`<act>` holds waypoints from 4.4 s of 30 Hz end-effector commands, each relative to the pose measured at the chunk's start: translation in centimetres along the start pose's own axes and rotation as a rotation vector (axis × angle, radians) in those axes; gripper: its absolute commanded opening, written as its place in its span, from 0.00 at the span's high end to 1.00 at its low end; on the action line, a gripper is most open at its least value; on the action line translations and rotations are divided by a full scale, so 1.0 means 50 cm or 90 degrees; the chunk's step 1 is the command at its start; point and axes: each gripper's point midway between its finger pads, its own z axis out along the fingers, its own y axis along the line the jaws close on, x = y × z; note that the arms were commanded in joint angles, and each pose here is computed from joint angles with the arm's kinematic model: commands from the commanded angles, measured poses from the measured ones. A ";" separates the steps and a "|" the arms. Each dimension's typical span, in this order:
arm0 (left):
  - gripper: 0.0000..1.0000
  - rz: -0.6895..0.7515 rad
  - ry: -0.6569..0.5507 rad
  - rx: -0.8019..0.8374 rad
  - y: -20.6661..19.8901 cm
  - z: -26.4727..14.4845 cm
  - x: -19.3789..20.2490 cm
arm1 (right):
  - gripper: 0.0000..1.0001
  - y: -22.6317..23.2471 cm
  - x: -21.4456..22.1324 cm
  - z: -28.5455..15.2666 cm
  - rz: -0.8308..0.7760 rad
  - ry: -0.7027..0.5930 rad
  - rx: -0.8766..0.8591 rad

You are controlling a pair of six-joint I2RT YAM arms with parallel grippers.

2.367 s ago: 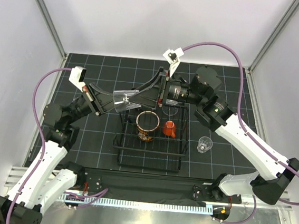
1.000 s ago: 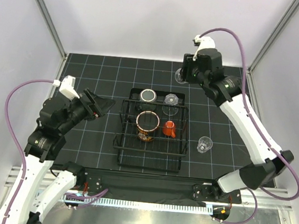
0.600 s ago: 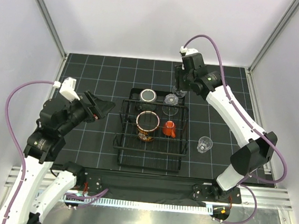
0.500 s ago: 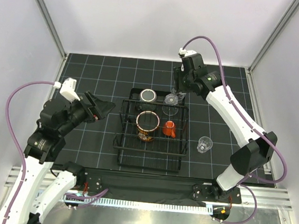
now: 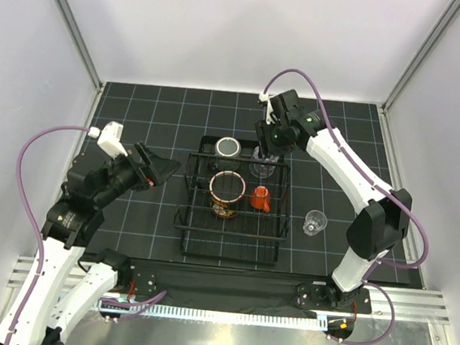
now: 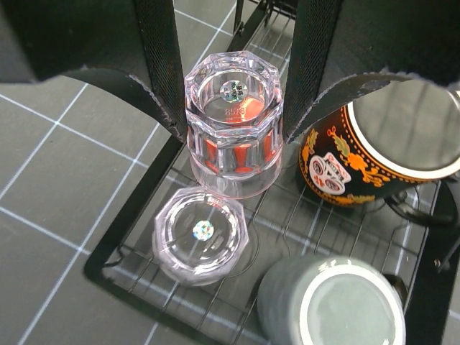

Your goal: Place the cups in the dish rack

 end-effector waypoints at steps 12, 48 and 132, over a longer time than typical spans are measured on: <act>0.14 0.001 0.001 0.018 -0.006 0.002 0.004 | 0.96 0.017 0.039 0.036 -0.026 0.029 -0.052; 0.14 -0.005 0.003 0.022 -0.005 -0.003 0.011 | 0.96 0.009 0.117 0.092 -0.019 0.097 -0.065; 0.11 0.070 -0.121 -0.162 0.057 -0.102 -0.074 | 0.33 -0.273 0.347 -0.128 0.401 -0.012 0.299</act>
